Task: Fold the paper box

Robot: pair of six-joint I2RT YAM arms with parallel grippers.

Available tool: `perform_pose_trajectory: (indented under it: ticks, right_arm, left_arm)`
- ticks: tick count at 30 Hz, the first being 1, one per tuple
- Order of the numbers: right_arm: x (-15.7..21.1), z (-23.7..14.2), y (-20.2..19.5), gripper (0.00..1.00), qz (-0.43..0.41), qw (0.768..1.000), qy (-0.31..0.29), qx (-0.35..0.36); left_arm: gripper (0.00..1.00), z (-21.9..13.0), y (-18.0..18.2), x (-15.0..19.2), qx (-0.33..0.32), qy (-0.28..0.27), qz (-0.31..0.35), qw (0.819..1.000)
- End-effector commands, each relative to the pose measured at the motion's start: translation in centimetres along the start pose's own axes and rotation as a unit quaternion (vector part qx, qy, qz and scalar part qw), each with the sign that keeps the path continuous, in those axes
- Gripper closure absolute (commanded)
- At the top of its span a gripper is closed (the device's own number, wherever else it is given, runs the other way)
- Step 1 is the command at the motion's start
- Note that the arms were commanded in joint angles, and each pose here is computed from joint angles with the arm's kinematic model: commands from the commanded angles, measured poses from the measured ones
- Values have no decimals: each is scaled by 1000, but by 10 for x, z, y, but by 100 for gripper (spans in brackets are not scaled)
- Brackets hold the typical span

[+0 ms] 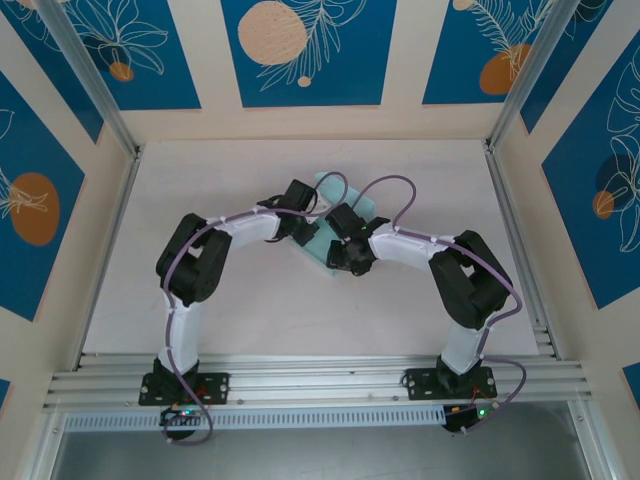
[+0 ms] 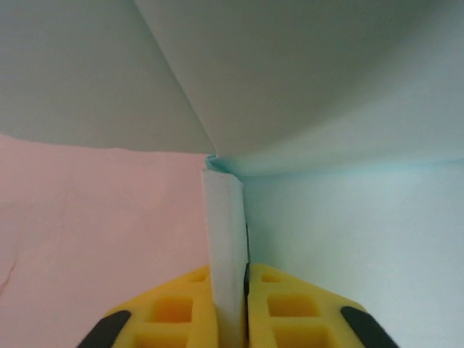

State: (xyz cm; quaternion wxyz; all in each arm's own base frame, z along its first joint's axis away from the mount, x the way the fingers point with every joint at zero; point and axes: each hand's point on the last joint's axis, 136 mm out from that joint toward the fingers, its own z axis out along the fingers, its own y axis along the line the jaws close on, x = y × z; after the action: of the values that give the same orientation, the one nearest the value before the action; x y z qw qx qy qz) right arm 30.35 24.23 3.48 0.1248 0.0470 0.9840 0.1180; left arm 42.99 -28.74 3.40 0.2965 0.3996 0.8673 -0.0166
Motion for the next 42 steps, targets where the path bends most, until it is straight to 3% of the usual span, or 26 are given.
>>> perform_pose_trajectory:
  ticks: [1, 6, 13, 16, 22, 23, 27, 29, 35, 42]
  right_arm:
    - [10, 4, -1, 60, -2, 1000, 27, 8]
    - [11, 7, -2, 62, 4, 999, 34, 17]
    - [10, 8, -9, 63, 12, 998, 39, 38]
    - [6, 5, -12, 63, 8, 998, 36, 46]
    - [-7, 2, -5, 63, -23, 999, 25, 40]
    - [-11, 2, -1, 62, -33, 999, 23, 37]
    - [-29, 2, 10, 62, -65, 997, 9, 37]
    - [-37, 2, 13, 62, -76, 996, 5, 39]
    - [-53, -9, 18, 59, -85, 996, -7, 31]
    - [-63, -34, 17, 51, -97, 995, -29, 25]
  left_arm:
    - [91, 15, 7, 34, -67, 46, 33, 996]
    - [93, 11, 19, 38, -121, 71, 18, 990]
    - [93, 5, 29, 69, -179, 117, -17, 977]
    - [96, -5, 34, 80, -202, 137, -51, 968]
    - [95, -20, 27, 101, -206, 126, -167, 956]
    - [92, -23, 26, 102, -203, 117, -190, 953]
    - [65, -33, 19, 84, -169, 73, -250, 951]
    - [58, -40, 18, 71, -154, 56, -266, 950]
    - [43, -72, 18, 37, -118, 5, -294, 949]
    - [26, -120, 11, 22, -64, -60, -334, 939]
